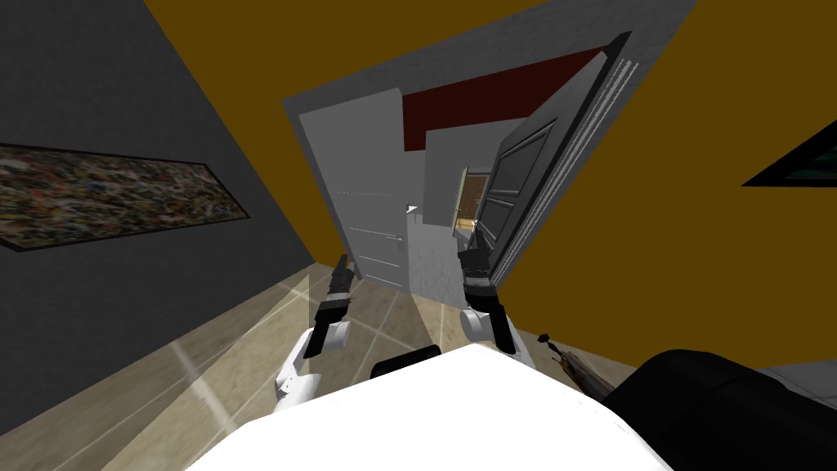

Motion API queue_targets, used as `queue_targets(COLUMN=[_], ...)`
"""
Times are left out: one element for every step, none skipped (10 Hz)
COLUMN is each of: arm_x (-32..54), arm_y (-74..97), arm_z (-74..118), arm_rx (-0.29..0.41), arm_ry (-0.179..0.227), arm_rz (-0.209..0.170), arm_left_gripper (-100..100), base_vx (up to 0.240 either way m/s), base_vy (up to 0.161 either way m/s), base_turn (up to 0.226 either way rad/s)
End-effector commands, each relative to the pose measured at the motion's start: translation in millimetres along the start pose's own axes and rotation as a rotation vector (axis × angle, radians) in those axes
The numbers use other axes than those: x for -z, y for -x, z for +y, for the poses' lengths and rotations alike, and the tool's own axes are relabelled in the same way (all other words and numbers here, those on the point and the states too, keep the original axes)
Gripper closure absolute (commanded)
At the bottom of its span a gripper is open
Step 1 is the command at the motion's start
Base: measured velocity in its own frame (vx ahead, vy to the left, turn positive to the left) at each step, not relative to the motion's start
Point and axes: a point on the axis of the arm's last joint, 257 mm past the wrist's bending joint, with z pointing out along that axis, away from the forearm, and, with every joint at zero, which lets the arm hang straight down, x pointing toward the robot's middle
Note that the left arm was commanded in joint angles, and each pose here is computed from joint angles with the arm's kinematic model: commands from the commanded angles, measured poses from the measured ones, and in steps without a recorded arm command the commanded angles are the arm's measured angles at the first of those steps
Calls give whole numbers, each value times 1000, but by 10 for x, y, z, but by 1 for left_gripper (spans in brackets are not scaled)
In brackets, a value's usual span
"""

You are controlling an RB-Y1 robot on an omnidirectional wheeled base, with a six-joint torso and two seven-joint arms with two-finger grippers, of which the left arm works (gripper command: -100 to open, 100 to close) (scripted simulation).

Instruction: Push the door open

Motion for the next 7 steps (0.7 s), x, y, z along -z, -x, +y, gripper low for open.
queue_targets(arm_x=[-12, -67, -49, -118, -85, -145, -198], arm_y=[-33, -89, -95, -148, -159, -215, -277], arm_z=[91, 166, 211, 250, 328, 387, 457], arm_rx=[7, 18, 19, 29, 31, 41, 52], arm_ry=[16, 27, 37, 40, 57, 65, 76], arm_rz=[6, 16, 17, 26, 27, 37, 47], arm_left_gripper=[-100, -100, -100, -100, -100, -100, -100], base_vx=[41, 49, 44, 43, 38, 53, 69], base_vy=[30, 39, 33, 43, 39, 47, 66], base_turn=[-31, -48, -36, -54, -33, -45, -109])
